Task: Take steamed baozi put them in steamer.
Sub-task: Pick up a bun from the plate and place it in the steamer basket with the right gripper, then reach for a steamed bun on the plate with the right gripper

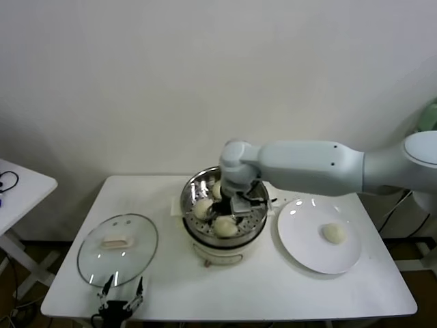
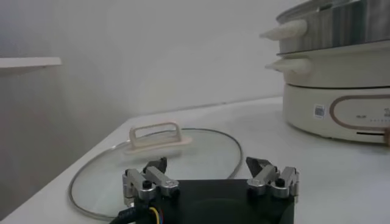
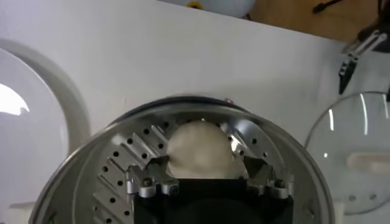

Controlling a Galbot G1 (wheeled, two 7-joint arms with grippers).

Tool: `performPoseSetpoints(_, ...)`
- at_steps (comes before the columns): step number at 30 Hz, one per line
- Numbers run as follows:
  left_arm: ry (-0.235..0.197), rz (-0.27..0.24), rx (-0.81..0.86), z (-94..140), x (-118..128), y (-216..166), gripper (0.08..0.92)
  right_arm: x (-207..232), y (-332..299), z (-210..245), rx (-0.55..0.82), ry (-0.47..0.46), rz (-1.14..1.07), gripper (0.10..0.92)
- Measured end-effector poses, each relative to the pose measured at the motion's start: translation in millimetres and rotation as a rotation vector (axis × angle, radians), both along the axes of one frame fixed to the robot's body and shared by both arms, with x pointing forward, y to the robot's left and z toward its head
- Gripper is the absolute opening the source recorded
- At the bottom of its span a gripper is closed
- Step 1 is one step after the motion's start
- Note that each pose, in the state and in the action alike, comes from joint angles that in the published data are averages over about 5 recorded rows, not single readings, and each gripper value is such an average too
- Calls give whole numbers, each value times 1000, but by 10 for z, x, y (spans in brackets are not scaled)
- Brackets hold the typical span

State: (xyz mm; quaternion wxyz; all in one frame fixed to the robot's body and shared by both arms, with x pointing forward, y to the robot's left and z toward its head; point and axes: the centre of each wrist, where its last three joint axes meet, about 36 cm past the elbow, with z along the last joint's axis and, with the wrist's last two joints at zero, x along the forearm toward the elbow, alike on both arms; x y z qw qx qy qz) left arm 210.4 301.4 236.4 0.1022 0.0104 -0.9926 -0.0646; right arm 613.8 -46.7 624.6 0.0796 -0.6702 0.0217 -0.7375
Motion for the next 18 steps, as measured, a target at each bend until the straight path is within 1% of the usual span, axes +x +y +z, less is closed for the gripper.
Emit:
performPoseSetpoints(6, -3, 0, 0, 24, -9, -1, 823, 265, -317, 523, -1, -13, -135, 823)
performPoseSetpoints(11, -8, -1, -2, 55, -14, 6, 823, 410, -878, 924, -15, -10, -354, 823)
performPoseSetpoints(14, -12, -5, -2, 78, -4, 10, 823, 461, -1352, 1031, -24, -1, -529, 823)
performPoseSetpoints(18, -18, -12, 0, 104, 12, 12, 823, 478, -2046, 985, -27, 26, -775, 823)
